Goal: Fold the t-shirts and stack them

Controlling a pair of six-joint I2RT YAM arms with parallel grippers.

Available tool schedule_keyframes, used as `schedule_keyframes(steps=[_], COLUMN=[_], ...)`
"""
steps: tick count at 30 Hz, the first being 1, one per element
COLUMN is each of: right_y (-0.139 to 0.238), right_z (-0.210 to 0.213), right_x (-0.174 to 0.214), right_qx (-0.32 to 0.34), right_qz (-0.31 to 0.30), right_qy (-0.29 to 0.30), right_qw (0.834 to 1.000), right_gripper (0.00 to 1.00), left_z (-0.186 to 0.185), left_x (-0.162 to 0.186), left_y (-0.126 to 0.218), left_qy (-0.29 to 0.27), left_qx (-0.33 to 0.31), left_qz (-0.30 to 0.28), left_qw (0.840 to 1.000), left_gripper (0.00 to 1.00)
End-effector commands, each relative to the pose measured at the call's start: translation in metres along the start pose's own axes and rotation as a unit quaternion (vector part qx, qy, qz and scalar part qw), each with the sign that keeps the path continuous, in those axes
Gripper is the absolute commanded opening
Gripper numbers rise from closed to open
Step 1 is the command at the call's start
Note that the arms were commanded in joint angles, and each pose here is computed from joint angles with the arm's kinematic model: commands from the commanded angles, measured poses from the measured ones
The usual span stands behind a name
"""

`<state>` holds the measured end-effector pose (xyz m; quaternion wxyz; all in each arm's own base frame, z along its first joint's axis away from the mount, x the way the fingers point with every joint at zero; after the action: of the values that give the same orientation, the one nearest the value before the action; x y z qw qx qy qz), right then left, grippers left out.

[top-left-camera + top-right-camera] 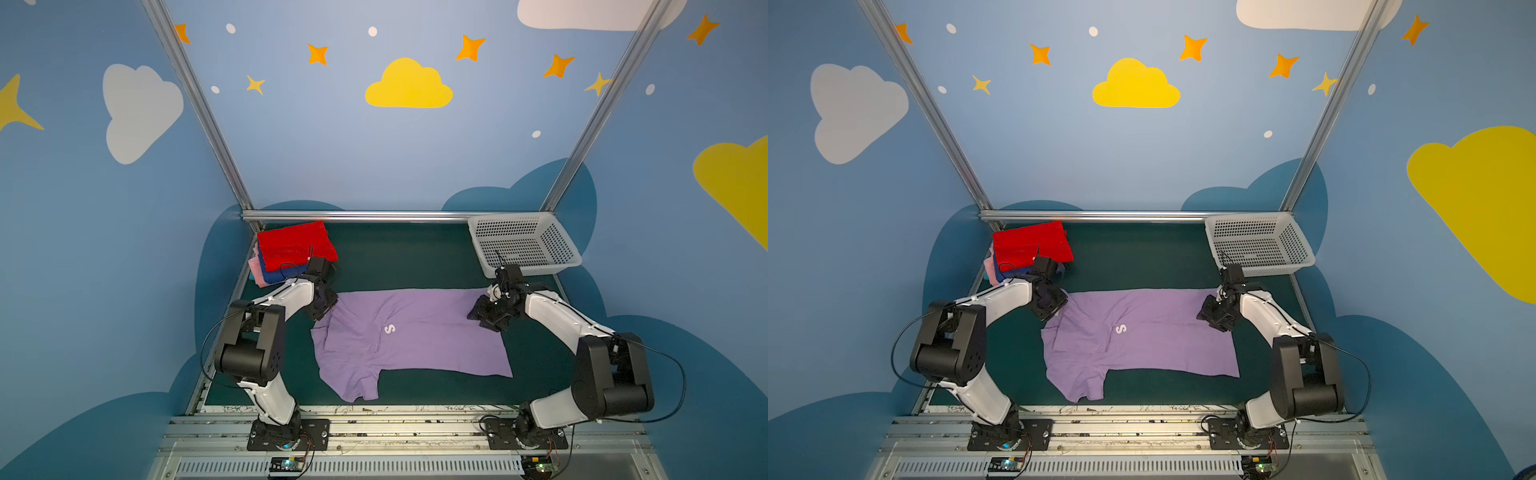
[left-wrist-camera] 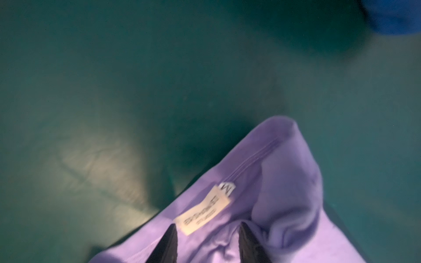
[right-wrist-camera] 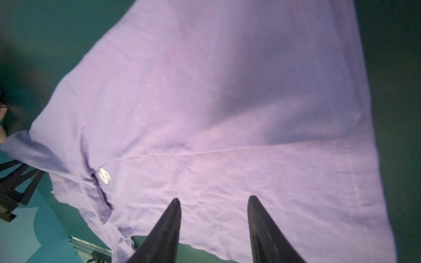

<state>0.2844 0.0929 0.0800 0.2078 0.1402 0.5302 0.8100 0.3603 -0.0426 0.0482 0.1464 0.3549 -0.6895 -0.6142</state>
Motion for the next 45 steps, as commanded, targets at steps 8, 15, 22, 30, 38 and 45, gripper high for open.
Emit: schedule_keyframes(steps=[8,15,22,30,38,45], right_y=[-0.017,-0.012,0.021,0.004,-0.022,-0.036], right_z=[-0.047,-0.063,-0.065,-0.063,-0.052,-0.059], right_x=[-0.032,-0.049,-0.066,-0.073,-0.066,-0.061], right_qx=[0.022,0.026,0.07,0.104,0.132,0.152], right_qz=[-0.009,-0.032,-0.094,-0.084,-0.047,-0.033], right_qy=[-0.089,-0.133,-0.097,-0.079,-0.062,-0.072], right_qw=[0.996,0.99,0.988,0.988,0.988,0.985], right_gripper=[0.52,0.51,0.5,0.47,0.47,0.0], left_z=[0.028,0.036,0.027,0.005,-0.011,-0.01], left_x=[-0.023,-0.033,-0.037,-0.047,-0.038,-0.041], left_y=[-0.036,-0.028,0.012,0.016,-0.01,-0.007], left_qy=[0.015,0.022,0.043,0.041,0.025,0.028], left_qx=[-0.052,-0.063,-0.003,0.064,0.066,0.062], left_qz=[0.014,0.007,-0.039,-0.064,-0.033,-0.04], left_qw=[0.998,0.998,0.998,0.995,0.997,0.997], left_gripper=[0.04,0.04,0.29,0.53,0.51,0.5])
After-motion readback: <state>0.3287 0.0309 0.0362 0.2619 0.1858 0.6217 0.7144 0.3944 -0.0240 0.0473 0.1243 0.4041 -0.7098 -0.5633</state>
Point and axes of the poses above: each gripper's point midway between its finger pads, its own y axis back along the fingers, its own z axis along the line the jaws close on, x = y × z, the point moved 2 cm from there along y, back along the fingers, and after that the axes turned 8 degrees about -y, right-handed, at the moved point
